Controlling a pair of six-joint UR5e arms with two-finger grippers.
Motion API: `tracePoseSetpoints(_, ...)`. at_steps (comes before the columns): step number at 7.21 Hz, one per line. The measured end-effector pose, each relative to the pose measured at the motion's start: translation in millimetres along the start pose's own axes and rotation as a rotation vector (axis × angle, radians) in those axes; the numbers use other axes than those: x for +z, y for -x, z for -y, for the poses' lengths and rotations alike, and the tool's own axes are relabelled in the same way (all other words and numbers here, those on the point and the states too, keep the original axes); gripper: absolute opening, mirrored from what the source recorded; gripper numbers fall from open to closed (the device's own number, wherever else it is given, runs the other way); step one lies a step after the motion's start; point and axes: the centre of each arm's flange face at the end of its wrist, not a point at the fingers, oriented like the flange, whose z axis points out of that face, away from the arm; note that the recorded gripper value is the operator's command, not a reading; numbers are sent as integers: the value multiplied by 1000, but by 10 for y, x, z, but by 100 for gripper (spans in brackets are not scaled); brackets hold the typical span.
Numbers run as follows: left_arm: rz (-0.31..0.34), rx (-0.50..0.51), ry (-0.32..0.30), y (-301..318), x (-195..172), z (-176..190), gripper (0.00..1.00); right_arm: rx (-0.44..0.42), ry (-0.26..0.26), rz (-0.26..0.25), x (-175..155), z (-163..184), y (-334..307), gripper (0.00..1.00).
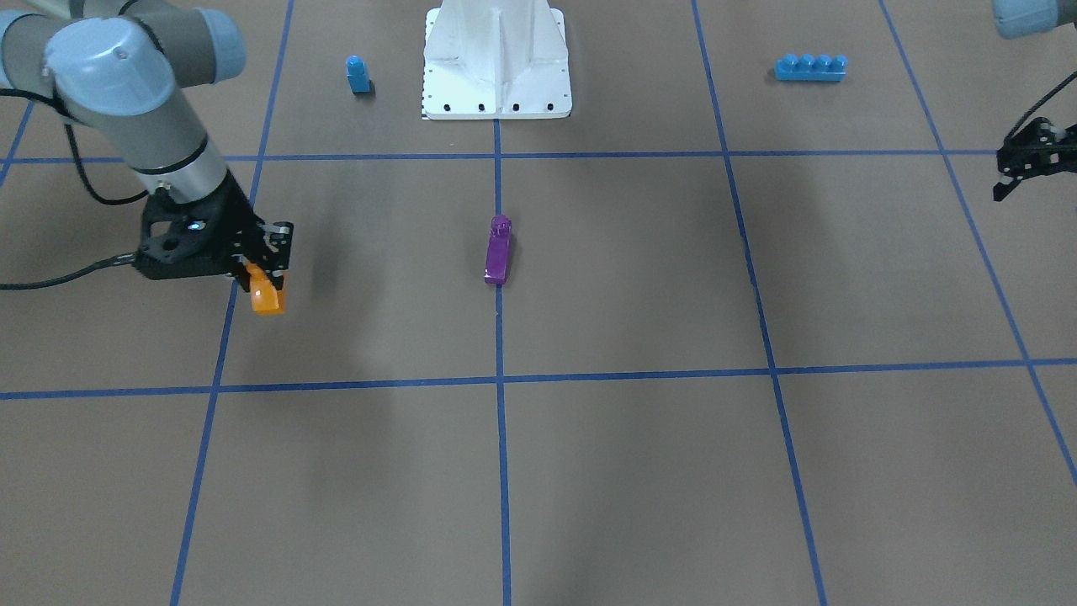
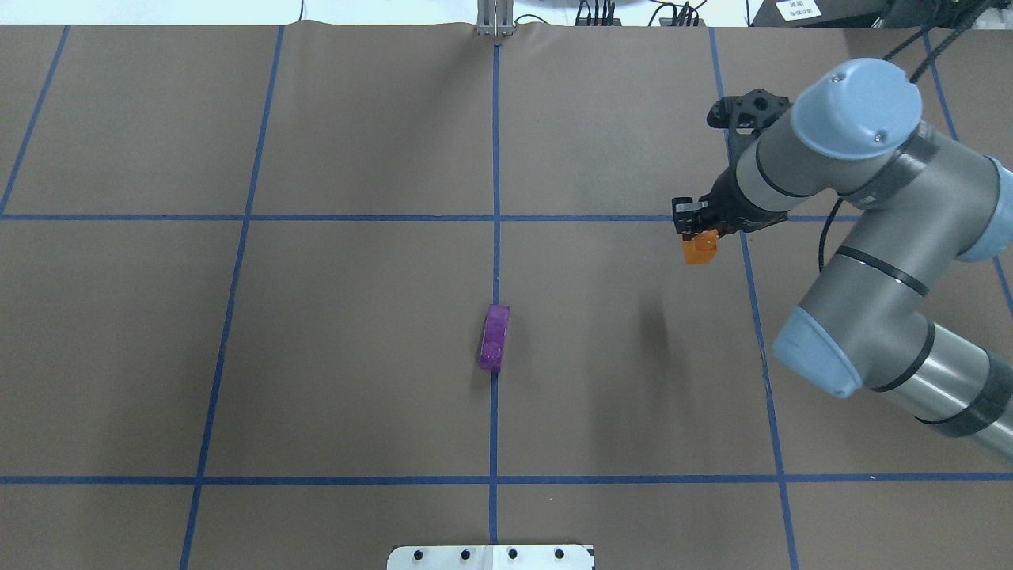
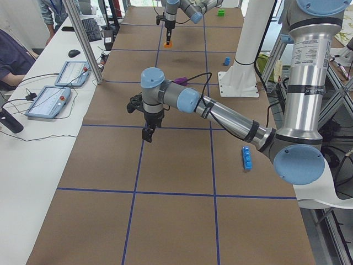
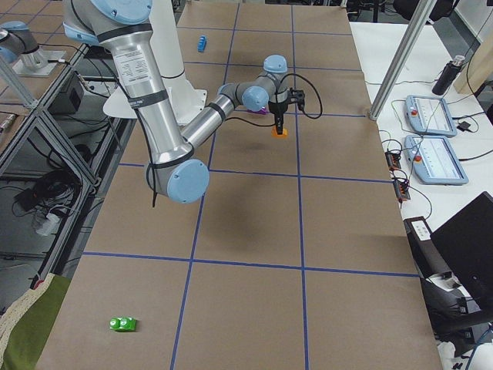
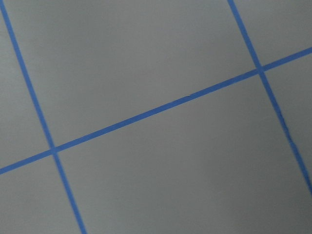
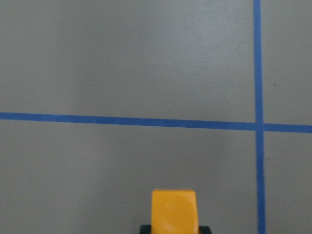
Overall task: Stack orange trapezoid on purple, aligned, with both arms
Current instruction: 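Carry the orange block with the right gripper above the purple block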
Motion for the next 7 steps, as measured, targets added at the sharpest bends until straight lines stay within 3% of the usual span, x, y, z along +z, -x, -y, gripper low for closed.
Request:
tracePoseSetpoints(3, -21, 15, -16, 637, -84, -199, 100, 77, 11, 46, -20, -466, 1202, 0)
tracePoseSetpoints(5, -23, 15, -18, 677, -92, -221, 100, 106, 20, 24, 124, -759, 1824, 0)
tracePoseSetpoints(7, -22, 17, -20, 672, -101, -222, 100, 143, 32, -1, 280, -832, 2194, 0)
